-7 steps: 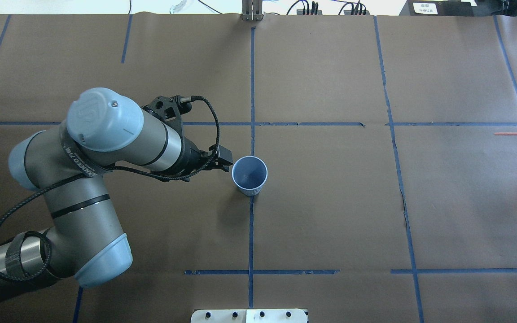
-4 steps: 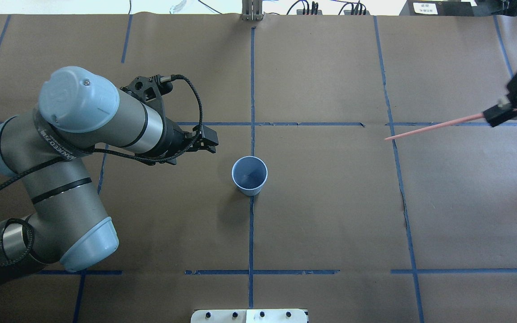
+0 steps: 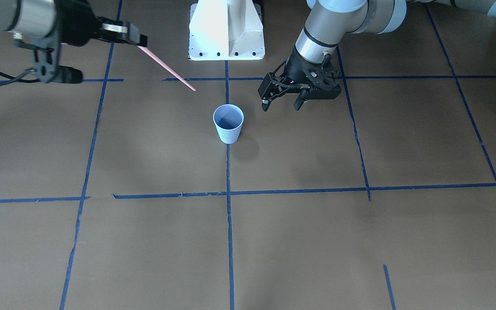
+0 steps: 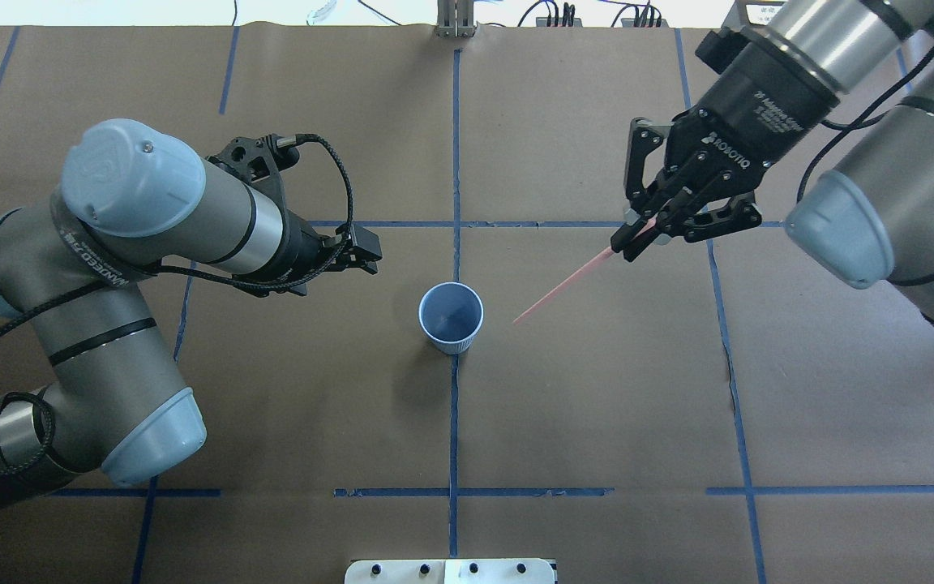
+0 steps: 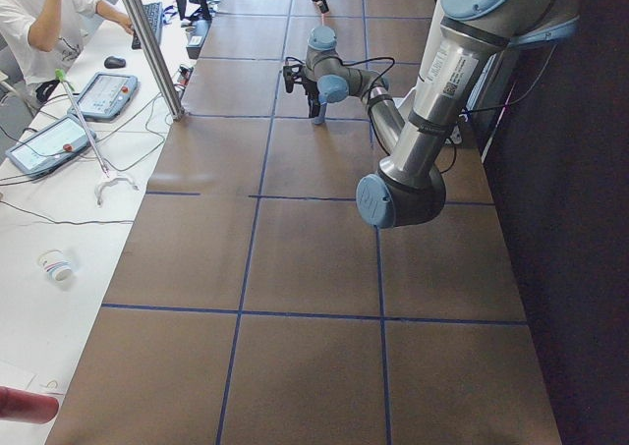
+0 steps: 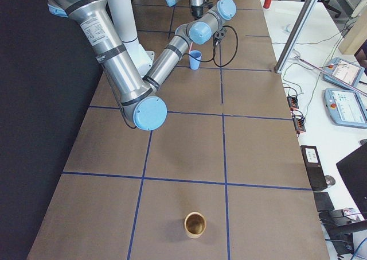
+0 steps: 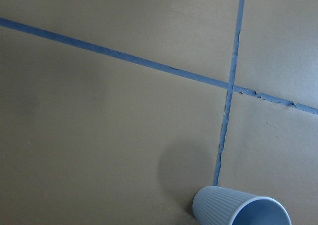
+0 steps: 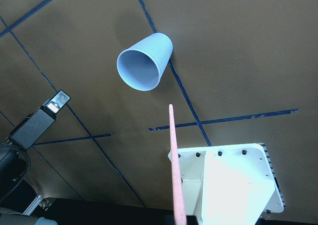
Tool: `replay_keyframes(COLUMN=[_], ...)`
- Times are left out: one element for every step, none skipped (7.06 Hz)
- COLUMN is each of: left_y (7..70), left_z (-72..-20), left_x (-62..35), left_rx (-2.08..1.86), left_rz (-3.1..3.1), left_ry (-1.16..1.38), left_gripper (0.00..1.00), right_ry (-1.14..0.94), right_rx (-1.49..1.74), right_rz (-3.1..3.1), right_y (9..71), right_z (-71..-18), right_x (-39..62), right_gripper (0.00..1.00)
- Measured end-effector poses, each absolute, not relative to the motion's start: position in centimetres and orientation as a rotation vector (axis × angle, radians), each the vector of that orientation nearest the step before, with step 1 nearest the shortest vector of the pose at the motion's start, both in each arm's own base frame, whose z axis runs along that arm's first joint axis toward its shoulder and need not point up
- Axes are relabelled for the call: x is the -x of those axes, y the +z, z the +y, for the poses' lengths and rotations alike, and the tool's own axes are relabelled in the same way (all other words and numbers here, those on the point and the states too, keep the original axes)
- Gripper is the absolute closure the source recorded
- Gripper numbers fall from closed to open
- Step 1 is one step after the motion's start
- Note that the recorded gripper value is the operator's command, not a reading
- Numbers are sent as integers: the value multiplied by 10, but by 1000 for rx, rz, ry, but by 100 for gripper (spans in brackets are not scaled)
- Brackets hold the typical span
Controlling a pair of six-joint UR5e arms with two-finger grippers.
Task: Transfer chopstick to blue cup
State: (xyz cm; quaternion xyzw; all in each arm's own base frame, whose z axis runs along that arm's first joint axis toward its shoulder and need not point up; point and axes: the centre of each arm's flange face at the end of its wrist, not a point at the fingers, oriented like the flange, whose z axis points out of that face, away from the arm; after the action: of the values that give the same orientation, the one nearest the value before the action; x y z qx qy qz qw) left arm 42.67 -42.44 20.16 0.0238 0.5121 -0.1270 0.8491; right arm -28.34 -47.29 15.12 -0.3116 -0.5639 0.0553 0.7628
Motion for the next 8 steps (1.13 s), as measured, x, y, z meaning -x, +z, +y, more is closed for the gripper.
replay_keyframes(left_y=[202, 203, 203, 203, 203, 203, 203, 203], left_z=[-424, -424, -423, -423, -423, -422, -422, -422], left_x=[-426, -426, -427, -427, -427, -427, -427, -427], left_rx=[-49, -47, -46, -45, -45, -45, -44, -45], left_rz=[1078, 1077, 1077, 1078, 1079, 1079, 1079, 1079], left_ry=[-270, -271, -271, -271, -271, -271, -270, -270], left_gripper=[0, 0, 0, 0, 0, 0, 0, 0], right_ry=[136, 151, 160, 167, 169, 166, 165, 175], right_rx=[647, 611, 587, 571, 565, 565, 571, 567], right_rz=[-1196, -1174, -1158, -1146, -1140, -1143, -1154, -1161], right_y=[134, 121, 114, 112, 114, 121, 132, 144], right_z=[-473, -475, -478, -478, -480, -487, -493, -492], right_x=[309, 329, 343, 352, 360, 373, 396, 423], right_gripper=[100, 100, 100, 100, 98, 95, 58, 1])
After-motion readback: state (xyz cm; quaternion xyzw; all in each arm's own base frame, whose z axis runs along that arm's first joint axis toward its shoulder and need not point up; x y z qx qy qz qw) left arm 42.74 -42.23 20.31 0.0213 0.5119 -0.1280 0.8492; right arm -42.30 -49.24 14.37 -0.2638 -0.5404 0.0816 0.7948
